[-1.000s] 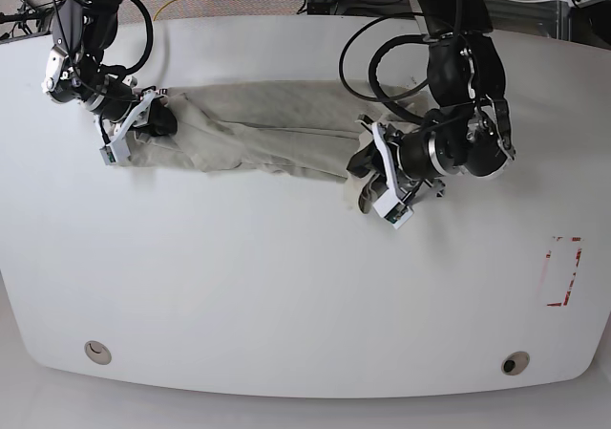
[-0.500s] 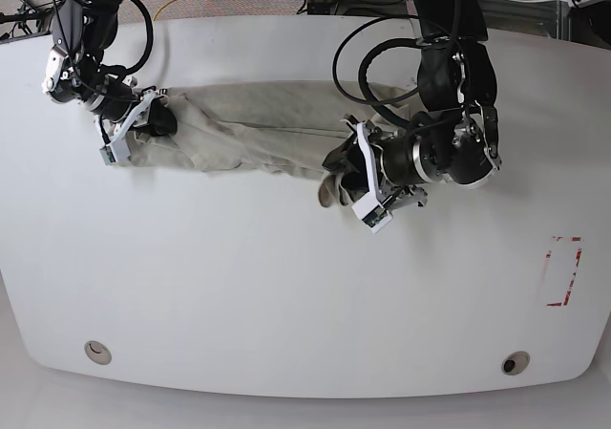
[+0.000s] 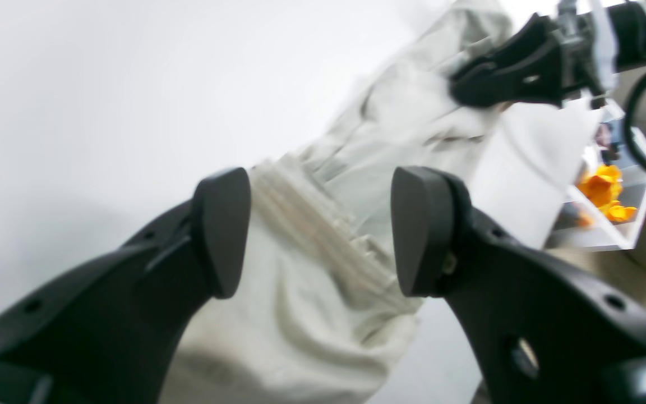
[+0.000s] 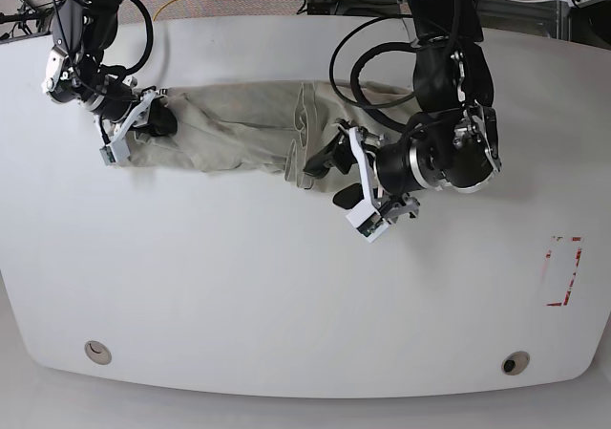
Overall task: Fold the T-shirt properly
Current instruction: 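Fold the held strip end with the left gripper toward the middle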
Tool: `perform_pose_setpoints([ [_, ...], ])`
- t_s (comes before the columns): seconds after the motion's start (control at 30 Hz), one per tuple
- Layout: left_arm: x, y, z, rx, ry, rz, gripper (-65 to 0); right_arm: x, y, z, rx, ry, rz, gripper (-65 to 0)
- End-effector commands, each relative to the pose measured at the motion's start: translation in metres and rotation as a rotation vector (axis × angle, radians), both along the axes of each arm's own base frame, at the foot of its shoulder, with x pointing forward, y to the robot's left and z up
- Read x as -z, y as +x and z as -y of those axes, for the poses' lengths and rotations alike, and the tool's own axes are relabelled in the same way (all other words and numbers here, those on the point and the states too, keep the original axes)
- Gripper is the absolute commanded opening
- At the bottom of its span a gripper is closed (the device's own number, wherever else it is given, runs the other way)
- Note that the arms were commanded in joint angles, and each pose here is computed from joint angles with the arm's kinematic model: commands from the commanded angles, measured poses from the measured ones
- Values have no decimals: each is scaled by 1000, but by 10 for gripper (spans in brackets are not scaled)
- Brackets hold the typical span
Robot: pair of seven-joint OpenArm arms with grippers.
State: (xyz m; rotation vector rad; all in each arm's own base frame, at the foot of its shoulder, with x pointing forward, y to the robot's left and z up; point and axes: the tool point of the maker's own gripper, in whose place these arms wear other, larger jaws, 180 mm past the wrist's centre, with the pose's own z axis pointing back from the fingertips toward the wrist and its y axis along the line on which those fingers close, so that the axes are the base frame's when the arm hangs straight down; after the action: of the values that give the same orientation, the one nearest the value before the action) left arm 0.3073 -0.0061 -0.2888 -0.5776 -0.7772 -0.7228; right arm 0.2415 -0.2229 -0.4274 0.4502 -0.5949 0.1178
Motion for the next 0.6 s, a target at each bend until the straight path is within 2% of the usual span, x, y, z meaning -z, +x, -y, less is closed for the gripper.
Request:
perform_pose_setpoints([
  [0.0, -2, 13, -28, -69, 69, 36, -279, 19, -20, 13, -20, -95, -124, -549],
  [0.07, 7, 17, -49, -124, 130, 21, -293, 18, -18, 13, -20, -95, -120, -549],
  [0.13, 11, 21, -69, -168, 178, 28, -368, 18, -18, 13, -20, -95, -120, -549],
  [0.23, 21, 13, -86, -176, 232, 9, -479, 12, -15, 12, -27, -104, -98, -549],
  [0.3, 26, 11, -97, -179, 262, 2, -526, 7, -12, 11, -34, -113, -82, -549],
  [0.47, 48, 2, -104, -181, 267, -55, -544, -12, -4, 8, -78, -156, -54, -541],
  [0.57, 64, -4, -108, -181, 252, -93, -544, -31, 5, 5, -75, -133, -7, -530],
])
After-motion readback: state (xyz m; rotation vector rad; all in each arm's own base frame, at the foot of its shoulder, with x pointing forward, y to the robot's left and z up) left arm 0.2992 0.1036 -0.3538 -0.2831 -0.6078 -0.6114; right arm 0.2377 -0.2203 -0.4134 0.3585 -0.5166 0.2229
